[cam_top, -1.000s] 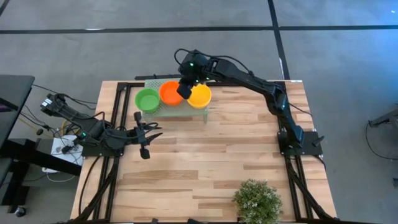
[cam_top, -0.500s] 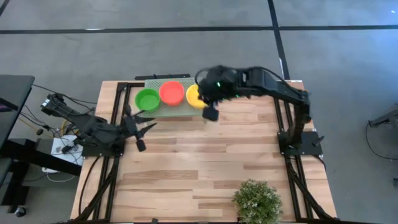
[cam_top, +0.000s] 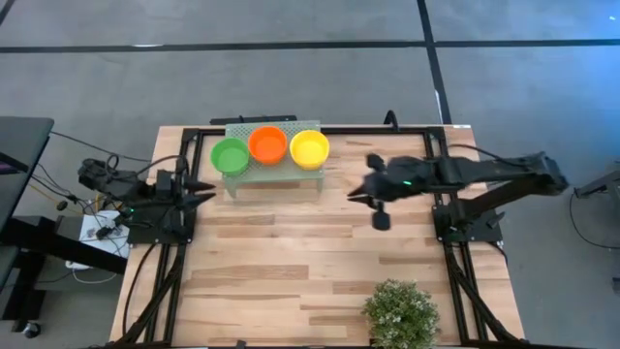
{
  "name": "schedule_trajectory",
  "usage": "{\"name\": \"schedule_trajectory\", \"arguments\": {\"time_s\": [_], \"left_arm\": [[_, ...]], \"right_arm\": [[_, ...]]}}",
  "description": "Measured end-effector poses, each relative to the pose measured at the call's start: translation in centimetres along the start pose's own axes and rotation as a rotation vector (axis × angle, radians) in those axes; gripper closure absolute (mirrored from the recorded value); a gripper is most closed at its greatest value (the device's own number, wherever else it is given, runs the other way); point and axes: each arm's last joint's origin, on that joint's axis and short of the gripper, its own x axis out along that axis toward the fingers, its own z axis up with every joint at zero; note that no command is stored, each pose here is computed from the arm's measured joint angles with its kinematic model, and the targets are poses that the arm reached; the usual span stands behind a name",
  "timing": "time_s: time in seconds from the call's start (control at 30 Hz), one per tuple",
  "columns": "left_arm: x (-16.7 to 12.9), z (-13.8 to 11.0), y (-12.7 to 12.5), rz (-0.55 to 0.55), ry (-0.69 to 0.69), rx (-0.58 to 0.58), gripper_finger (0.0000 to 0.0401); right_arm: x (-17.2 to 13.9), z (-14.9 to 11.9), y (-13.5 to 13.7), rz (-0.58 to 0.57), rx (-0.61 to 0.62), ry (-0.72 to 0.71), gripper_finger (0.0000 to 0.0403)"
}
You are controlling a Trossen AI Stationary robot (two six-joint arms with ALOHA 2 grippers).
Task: Pick & Place Mini bowls
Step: Return to Home Position
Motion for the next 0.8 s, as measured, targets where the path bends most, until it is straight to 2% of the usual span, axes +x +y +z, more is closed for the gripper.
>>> {"name": "schedule_trajectory", "arguments": {"time_s": [0.13, 0.4, 0.63, 0.8], "left_arm": [[0.2, -1.5, -0.2, -0.017, -0.023, -0.015, 0.0309], [0.1, -2.0, -0.2, -0.015, -0.053, 0.011, 0.0309], [0.2, -2.1, -0.2, -0.014, -0.065, 0.006, 0.0309], [1.2, -3.8, -1.0, -0.009, -0.113, 0.024, 0.0309]], "right_arm": [[-1.9, -4.9, 0.4, 0.003, 0.029, -0.166, 0.0367], [-4.1, -12.8, 0.6, -0.006, 0.068, -0.393, 0.0367], [-4.9, -16.4, 0.8, -0.003, 0.075, -0.49, 0.0368], [-5.5, -17.6, 0.8, -0.015, 0.045, -0.555, 0.0371]]}}
